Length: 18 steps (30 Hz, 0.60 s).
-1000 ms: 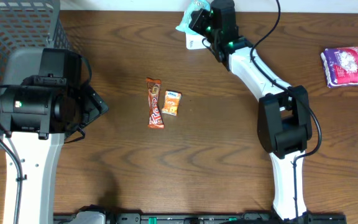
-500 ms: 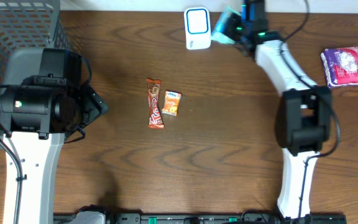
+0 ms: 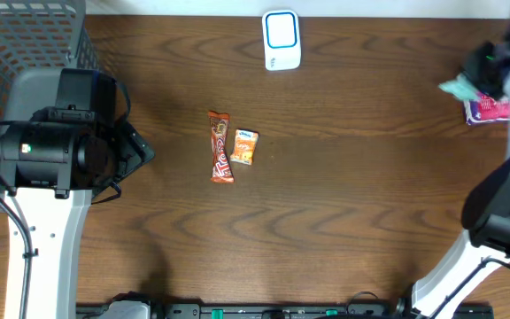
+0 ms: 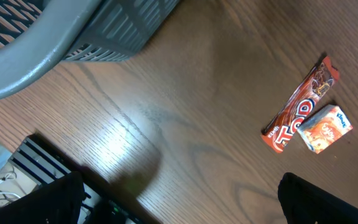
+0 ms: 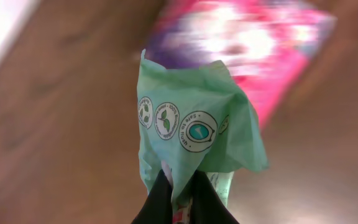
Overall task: Scan the item barcode
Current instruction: 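Carry the wipes pouch right and drop it below the Carefree pack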
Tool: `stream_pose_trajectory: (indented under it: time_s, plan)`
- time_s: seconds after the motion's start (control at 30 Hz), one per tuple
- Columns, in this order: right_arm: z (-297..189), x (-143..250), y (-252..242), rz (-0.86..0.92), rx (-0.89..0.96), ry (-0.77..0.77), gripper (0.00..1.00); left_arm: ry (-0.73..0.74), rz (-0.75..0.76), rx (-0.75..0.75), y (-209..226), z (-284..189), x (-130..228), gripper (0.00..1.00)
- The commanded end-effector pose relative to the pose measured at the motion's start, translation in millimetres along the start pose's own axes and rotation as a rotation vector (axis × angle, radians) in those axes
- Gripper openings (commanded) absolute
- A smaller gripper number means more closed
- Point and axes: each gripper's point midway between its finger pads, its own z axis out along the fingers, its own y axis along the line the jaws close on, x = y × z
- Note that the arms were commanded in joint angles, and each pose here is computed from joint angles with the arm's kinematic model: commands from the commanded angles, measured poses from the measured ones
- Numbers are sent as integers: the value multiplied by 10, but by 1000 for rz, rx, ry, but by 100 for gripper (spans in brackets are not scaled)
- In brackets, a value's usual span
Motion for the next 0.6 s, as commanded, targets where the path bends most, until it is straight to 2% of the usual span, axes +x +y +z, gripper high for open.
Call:
stream_pose_trajectory:
  time_s: [0.0, 0.17, 0.4, 0.43, 0.47, 0.53, 0.57]
  plan:
    - [99, -126, -516, -3, 117, 6, 1, -12, -15, -8, 47, -24, -7, 99]
    - [280, -171, -1063, 60, 197, 53, 1, -12, -15, -8, 47, -24, -7, 99]
    - [560, -114, -1353, 56, 235, 107, 3, -12, -15, -8, 47, -24, -7, 99]
    - [570, -116, -1372, 59, 236, 108, 13, -12, -15, -8, 46, -24, -8, 99]
    - [573, -122, -1372, 60, 235, 106, 30, -12, -15, -8, 47, -24, -7, 99]
    - [537, -152, -1367, 64, 227, 99, 77, -12, -15, -8, 47, -24, -7, 99]
    - [512, -161, -1352, 67, 215, 99, 86, -12, -15, -8, 47, -24, -7, 99]
